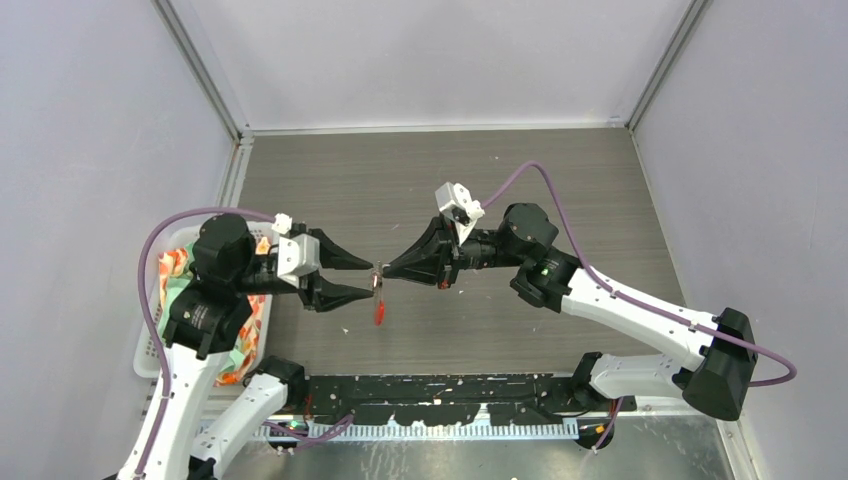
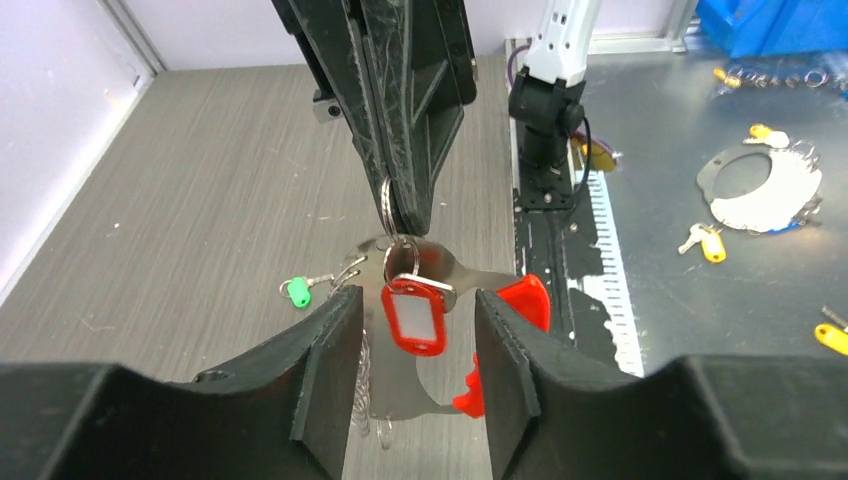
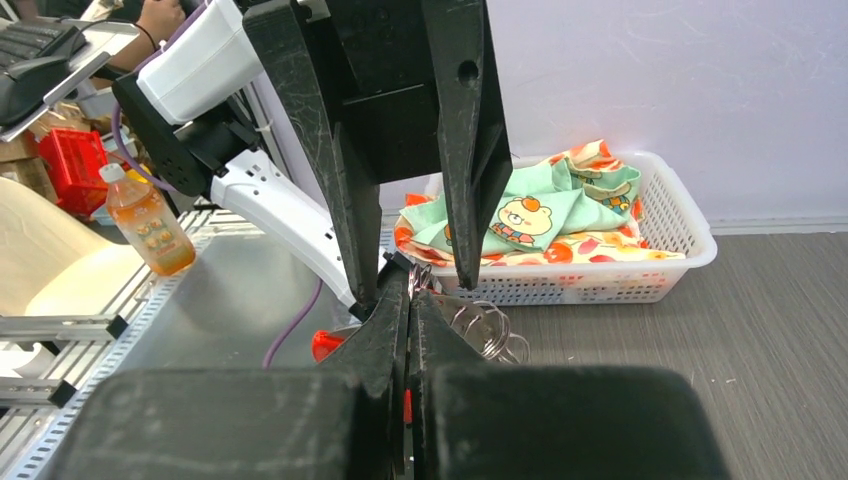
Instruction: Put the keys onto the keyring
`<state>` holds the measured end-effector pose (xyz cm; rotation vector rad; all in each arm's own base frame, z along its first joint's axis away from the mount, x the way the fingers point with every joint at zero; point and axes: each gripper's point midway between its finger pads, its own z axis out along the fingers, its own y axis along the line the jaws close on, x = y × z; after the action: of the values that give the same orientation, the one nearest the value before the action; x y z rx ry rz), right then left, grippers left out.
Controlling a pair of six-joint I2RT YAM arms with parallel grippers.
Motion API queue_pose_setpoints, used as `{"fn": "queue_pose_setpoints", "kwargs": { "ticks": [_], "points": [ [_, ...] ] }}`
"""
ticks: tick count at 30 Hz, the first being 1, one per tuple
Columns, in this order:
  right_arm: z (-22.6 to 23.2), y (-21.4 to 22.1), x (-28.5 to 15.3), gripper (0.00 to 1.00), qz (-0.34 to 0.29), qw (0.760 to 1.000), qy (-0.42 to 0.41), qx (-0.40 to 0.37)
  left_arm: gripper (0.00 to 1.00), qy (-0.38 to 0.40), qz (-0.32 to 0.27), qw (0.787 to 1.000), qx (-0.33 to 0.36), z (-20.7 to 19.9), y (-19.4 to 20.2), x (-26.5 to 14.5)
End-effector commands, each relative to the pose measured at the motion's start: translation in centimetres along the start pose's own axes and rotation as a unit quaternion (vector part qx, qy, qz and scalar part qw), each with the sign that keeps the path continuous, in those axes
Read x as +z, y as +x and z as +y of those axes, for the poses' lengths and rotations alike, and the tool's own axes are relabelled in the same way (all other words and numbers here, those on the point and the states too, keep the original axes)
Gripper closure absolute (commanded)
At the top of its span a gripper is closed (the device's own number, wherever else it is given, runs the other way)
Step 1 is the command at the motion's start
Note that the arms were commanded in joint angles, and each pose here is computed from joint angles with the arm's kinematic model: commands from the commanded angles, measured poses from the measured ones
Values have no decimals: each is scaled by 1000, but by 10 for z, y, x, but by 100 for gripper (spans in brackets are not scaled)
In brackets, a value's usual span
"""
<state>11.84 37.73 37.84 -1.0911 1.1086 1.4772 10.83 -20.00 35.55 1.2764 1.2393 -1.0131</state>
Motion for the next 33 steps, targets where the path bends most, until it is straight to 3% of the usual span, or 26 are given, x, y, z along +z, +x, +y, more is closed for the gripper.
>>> {"fn": "queue_pose_setpoints", "kwargs": {
  "ticks": [1, 4, 9, 25, 30, 33],
  "points": [
    [9, -21, 0, 99, -29, 999, -17, -22, 51, 9, -30, 1000, 2, -3, -28, 0],
    [13, -17, 1, 99, -17, 999, -35, -19, 46, 13, -30, 999, 2, -5, -34, -1],
    [15, -11, 5, 99, 20, 998, -54, -9, 61, 41, -34, 998, -17, -11, -37, 0],
    [20, -13, 10, 99, 41, 996, -76, -13, 66, 43, -20, 998, -42, -5, -21, 5],
    [17, -15, 13, 99, 38, 996, -74, -15, 73, 54, -23, 997, -57, -7, -18, 7],
    [16, -16, 14, 99, 36, 997, -71, -16, 85, 57, -20, 996, -67, -9, -12, 7]
  ]
}}
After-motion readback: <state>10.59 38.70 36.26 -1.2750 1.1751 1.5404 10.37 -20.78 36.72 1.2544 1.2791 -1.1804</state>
